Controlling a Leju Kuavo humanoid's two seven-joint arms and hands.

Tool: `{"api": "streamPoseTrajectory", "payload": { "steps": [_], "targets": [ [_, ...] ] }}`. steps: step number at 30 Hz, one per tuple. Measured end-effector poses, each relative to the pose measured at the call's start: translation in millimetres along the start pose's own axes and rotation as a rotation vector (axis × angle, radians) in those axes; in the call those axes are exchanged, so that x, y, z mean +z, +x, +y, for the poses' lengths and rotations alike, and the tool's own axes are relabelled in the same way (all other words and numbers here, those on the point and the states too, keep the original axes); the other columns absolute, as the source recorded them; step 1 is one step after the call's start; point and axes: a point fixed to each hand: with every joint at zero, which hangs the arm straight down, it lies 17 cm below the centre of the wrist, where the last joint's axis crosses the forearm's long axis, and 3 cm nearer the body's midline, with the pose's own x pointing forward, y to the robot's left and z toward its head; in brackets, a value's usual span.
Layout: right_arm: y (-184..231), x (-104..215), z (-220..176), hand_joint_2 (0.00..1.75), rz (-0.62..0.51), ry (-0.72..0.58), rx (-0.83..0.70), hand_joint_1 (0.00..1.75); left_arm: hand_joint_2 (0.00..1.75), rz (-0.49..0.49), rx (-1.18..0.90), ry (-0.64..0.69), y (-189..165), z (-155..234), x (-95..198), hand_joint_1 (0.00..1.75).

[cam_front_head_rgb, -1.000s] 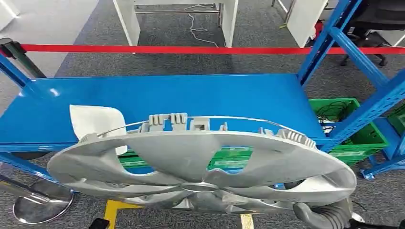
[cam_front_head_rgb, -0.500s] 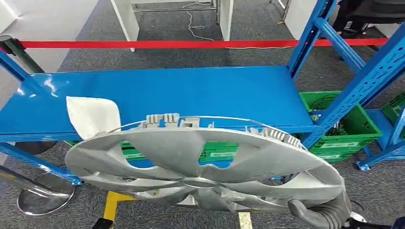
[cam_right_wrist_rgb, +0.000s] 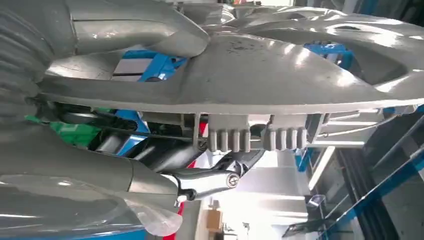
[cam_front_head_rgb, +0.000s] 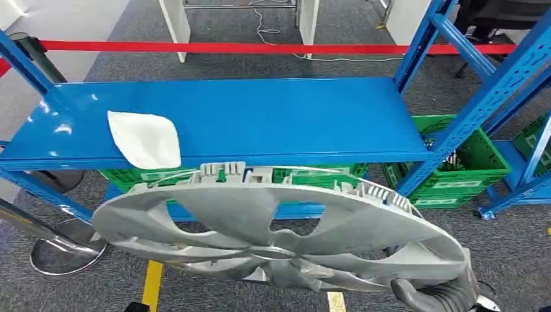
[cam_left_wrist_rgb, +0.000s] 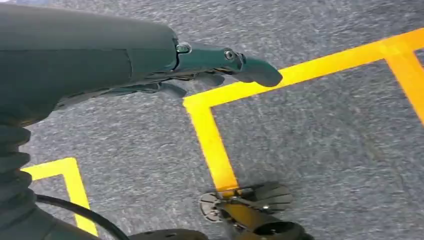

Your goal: Take the parts from the cabinet and place them on the table.

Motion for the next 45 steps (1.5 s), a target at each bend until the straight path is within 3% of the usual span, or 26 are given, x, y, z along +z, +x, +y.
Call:
{"api": "streamPoseTrajectory", "payload": {
  "steps": [18, 37, 45],
  "targets": [
    [-5.4, -15.5, -2.1, 1.75, 0.005, 0.03, 0.048, 1.75, 1.75, -0.003, 0.02, 0.015, 9.3, 3.3, -3.2, 0.0],
    [-14.5, -6.5, 2.6, 1.75, 0.026, 0.044, 0.045, 1.75, 1.75, 0.021, 0.041, 0.018, -8.6, 0.4, 14.5, 0.0],
    [-17.0, -9.1, 4.1, 1.75, 0.028, 0.055, 0.049, 1.75, 1.75, 0.007, 0.046, 0.026, 0.2, 4.6, 11.6, 0.0]
  ]
}}
